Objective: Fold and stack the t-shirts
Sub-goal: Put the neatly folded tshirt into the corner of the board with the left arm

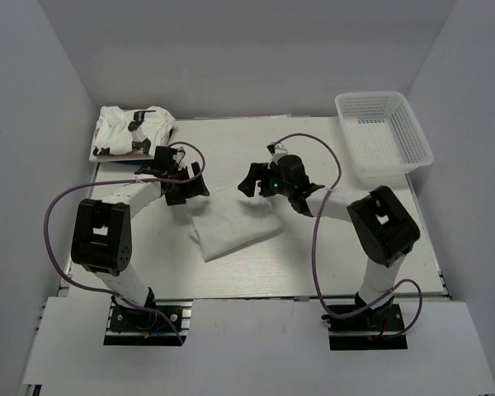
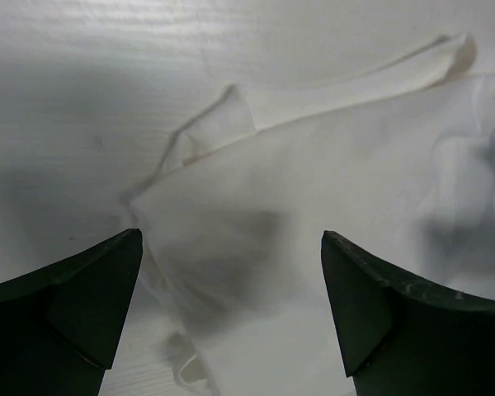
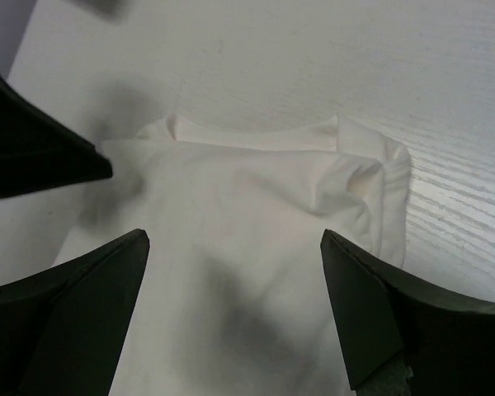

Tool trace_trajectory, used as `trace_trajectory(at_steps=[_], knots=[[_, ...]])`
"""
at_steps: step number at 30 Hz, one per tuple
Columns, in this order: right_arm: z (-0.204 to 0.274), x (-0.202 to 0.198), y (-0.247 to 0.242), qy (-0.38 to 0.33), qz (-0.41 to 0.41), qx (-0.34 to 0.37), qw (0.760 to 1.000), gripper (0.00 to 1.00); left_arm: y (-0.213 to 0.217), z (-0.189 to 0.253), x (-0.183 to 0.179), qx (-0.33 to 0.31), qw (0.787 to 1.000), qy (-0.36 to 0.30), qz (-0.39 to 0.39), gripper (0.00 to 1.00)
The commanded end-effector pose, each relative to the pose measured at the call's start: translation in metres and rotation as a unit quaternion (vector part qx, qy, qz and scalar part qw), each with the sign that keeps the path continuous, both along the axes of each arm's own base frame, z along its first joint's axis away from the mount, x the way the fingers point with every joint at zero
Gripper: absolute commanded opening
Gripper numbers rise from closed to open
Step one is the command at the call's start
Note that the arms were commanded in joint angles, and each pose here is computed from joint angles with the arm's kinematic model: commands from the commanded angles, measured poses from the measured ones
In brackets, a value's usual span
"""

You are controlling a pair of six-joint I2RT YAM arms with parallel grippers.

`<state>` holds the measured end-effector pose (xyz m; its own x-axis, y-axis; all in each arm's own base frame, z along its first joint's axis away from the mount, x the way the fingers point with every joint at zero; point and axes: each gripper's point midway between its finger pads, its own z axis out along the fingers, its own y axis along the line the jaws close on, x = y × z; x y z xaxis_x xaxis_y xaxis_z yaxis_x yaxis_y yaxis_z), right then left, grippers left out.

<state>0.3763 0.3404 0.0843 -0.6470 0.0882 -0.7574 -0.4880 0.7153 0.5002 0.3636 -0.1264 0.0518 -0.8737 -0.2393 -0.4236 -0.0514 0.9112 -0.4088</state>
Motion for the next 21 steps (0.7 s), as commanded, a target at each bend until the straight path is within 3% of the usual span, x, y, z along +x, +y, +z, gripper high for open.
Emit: trace_trajectory(at_steps=[1,5,11,15,21], knots=[[0.054,-0.006,-0.007,-0.062,-0.001,0.021,0.998,0.9,0.023,0.041,0.018,0.046,0.997,-0.034,0.051,0.99],[0.062,-0.033,-0.036,-0.064,-0.035,0.032,0.997,0.9,0.013,0.051,-0.004,0.007,0.997,-0.025,0.067,0.99],[0.072,-0.049,-0.071,-0.079,-0.087,0.025,0.993,0.9,0.006,0.016,-0.066,-0.031,0.996,0.034,0.071,0.99],[0.08,-0.05,-0.08,-0.092,-0.104,0.023,0.99,0.9,-0.009,0.013,-0.077,-0.062,0.997,0.016,0.046,0.99],[0.079,-0.048,-0.087,-0.096,-0.116,0.012,0.989,0.9,-0.025,-0.034,-0.089,-0.06,0.994,0.091,0.003,0.99]])
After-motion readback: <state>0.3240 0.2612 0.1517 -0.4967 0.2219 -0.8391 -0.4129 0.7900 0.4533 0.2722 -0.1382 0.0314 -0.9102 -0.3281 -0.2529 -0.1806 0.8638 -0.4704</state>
